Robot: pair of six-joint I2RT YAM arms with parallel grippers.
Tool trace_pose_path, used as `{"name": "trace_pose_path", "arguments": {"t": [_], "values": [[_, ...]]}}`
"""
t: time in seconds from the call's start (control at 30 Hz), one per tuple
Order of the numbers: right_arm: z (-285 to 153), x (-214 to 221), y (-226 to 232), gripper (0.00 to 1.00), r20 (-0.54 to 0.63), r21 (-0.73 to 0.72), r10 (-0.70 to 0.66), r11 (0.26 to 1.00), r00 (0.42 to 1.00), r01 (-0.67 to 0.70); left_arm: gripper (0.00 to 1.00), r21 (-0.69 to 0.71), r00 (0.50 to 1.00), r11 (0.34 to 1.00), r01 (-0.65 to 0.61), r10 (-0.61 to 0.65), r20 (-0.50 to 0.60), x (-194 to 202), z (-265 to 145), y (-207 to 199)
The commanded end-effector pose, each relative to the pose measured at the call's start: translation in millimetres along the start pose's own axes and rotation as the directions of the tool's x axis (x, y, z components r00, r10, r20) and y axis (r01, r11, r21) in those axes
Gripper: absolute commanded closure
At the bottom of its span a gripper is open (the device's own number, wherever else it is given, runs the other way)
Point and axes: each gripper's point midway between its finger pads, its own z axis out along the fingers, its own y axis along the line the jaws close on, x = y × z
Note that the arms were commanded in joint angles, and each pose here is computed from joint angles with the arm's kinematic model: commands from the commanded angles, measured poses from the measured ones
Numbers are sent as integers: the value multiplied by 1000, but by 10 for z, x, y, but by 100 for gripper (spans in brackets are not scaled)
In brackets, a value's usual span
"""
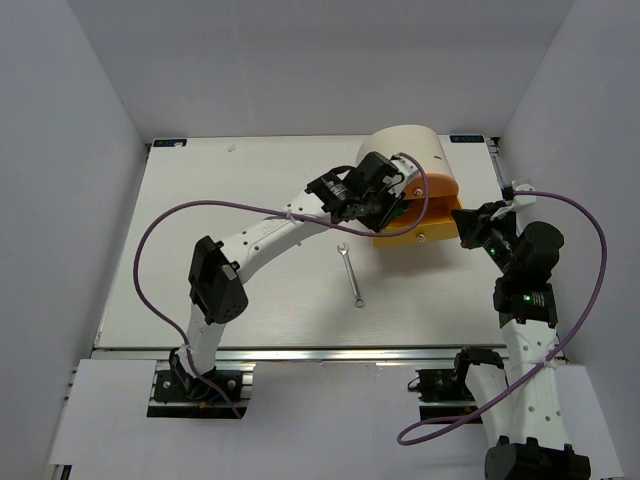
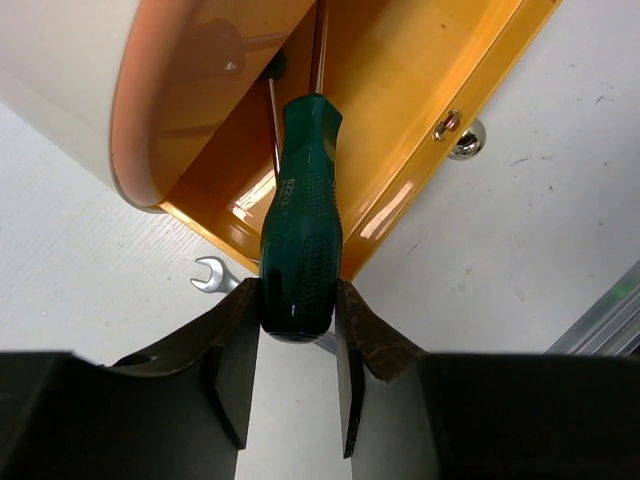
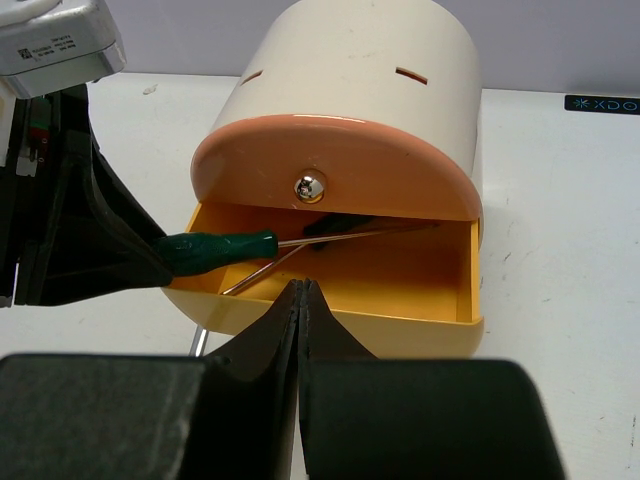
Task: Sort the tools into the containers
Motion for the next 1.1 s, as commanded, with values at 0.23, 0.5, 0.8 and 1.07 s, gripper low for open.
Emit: {"name": "trace_pose_path", "arguments": {"t": [0.23, 0.5, 0.8, 1.07], "values": [[-2, -22, -23, 100, 21, 7, -20, 1000, 1000, 19, 100, -1, 988, 992, 126, -126, 93, -366, -171, -222], [-6, -15, -22, 100, 21, 7, -21, 1000, 1000, 21, 100, -36, 983, 985, 171, -167, 76, -277, -120, -236], [-10, -9, -22, 100, 21, 7, -24, 1000, 999, 24, 100, -131, 980, 971, 198, -191, 64, -180, -52, -135], [-6, 10, -21, 100, 17, 4, -20, 1000, 1000, 20, 100, -160, 979, 966, 205, -198, 58, -172, -43, -108]]}}
